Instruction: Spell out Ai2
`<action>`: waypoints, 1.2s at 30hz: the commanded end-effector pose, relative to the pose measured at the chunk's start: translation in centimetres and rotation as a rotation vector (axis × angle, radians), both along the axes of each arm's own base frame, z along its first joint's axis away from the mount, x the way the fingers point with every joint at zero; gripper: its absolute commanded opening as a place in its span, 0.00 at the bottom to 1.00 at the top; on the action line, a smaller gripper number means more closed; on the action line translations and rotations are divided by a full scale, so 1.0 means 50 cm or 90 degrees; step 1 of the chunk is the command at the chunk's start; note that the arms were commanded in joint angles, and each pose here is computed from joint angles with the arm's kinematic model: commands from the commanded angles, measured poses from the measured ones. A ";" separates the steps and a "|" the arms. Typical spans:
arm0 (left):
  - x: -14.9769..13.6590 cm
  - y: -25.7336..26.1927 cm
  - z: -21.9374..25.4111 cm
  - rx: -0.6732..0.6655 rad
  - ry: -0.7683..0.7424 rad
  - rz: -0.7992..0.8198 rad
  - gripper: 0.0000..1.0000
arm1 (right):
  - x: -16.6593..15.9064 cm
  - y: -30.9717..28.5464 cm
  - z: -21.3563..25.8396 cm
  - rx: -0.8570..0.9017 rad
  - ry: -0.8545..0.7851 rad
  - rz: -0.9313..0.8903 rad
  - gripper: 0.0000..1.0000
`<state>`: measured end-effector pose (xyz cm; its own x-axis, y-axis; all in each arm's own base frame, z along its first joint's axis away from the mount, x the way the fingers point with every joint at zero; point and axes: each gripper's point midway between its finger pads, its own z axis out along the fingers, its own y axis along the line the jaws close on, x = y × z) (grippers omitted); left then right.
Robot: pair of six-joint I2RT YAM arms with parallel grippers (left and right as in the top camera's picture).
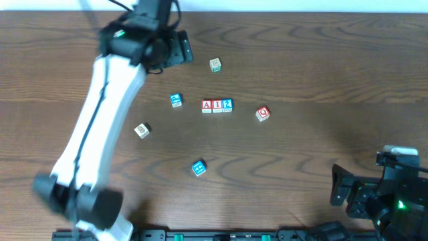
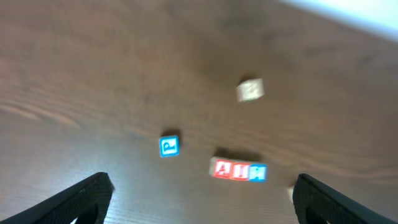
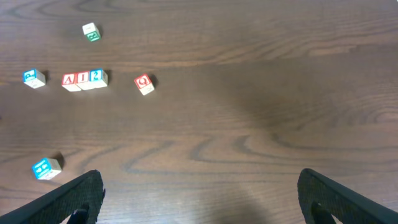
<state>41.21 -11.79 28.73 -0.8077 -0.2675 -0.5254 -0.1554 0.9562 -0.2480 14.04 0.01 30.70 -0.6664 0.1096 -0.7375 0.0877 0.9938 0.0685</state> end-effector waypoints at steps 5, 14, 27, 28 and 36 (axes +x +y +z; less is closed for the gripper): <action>-0.080 0.032 0.157 -0.029 -0.122 0.002 0.96 | -0.001 -0.006 0.001 -0.008 -0.001 -0.006 0.99; -0.231 0.090 0.150 0.036 -0.043 -0.020 0.96 | -0.001 -0.006 0.001 -0.008 -0.001 -0.006 0.99; -0.432 0.226 0.203 0.168 -0.103 -0.025 0.95 | -0.001 -0.006 0.001 -0.008 -0.001 -0.006 0.99; -0.449 0.235 0.198 0.158 -0.111 -0.016 0.95 | -0.001 -0.006 0.001 -0.008 -0.001 -0.006 0.99; -0.501 0.265 0.118 0.175 -0.259 0.008 0.95 | -0.001 -0.006 0.001 -0.008 -0.001 -0.006 0.99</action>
<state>16.36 1.79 36.91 -0.5224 -0.1248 -0.8435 -0.1513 0.9871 -0.0523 14.04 0.01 30.68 -0.6668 0.1095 -0.7372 0.0874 0.9938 0.0686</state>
